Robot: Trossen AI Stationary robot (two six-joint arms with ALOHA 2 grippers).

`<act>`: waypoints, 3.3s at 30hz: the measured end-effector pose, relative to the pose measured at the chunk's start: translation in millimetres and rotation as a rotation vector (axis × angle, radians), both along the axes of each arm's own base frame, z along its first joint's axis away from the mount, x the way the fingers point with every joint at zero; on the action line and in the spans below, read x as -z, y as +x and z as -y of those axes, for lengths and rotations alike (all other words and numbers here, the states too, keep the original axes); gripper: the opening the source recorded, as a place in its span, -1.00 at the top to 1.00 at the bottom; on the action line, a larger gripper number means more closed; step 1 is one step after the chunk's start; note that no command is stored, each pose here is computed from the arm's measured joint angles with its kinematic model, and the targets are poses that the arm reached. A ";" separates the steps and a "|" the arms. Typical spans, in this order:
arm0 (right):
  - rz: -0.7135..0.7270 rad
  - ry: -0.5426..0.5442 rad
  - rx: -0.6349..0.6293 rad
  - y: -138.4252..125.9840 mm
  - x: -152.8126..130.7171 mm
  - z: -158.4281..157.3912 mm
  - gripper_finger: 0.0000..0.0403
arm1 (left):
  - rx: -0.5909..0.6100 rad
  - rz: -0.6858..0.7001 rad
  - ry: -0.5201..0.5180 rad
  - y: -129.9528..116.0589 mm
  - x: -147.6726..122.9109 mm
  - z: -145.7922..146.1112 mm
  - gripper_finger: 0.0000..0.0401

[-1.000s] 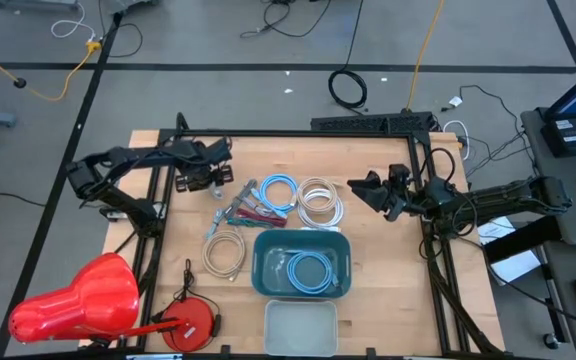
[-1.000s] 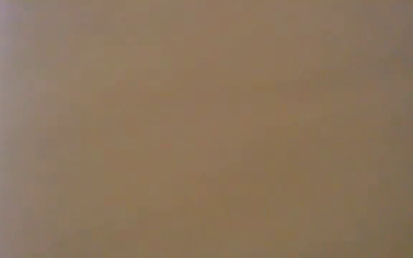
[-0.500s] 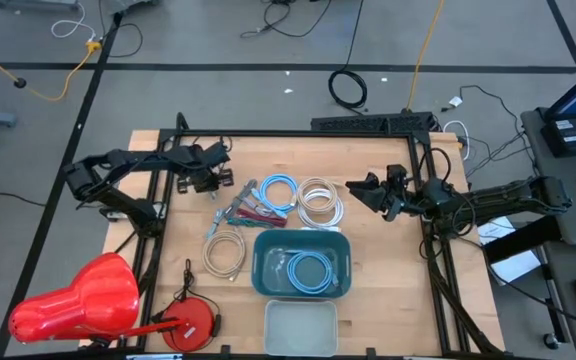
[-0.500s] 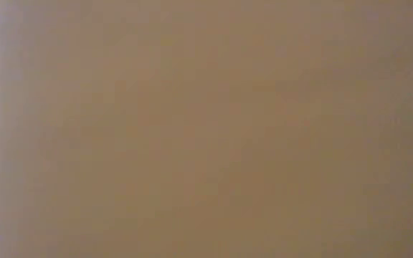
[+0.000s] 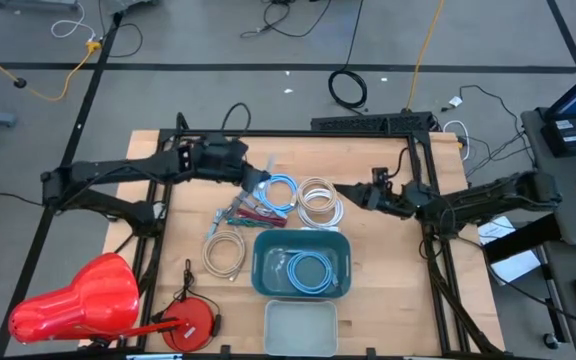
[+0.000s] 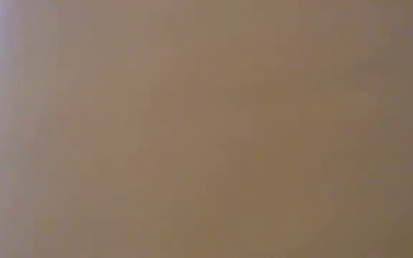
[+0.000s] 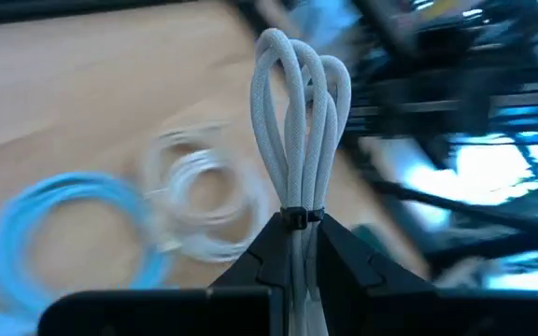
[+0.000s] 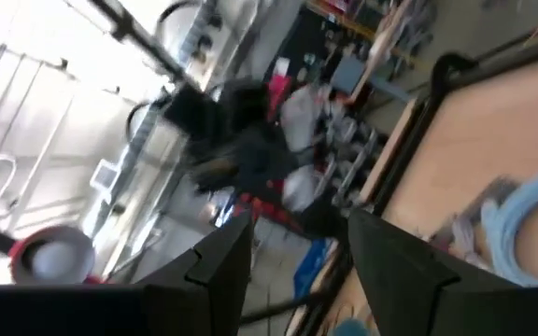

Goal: Pick & Place USB Port
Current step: Put the top white USB cable into the gray bin

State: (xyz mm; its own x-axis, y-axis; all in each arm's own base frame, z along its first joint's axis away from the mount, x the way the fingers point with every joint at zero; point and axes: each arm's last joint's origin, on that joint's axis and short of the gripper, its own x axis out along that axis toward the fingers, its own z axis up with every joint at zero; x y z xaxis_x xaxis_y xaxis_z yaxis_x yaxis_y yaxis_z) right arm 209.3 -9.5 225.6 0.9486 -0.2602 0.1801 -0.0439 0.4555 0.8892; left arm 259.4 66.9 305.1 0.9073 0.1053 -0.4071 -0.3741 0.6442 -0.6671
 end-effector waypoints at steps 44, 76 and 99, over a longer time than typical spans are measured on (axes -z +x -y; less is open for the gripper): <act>0.042 -0.145 -0.083 86.8 -28.1 -1.6 0.20 | 0.261 0.141 -0.061 67.9 -2.1 40.0 0.86; 0.045 -0.117 -0.529 60.3 -47.1 -86.8 0.91 | 0.219 0.317 -0.022 2.5 -66.7 29.3 0.25; -0.532 -0.647 -0.615 87.4 -81.4 -234.8 0.91 | -0.065 0.206 -0.122 1.8 -35.9 180.9 0.24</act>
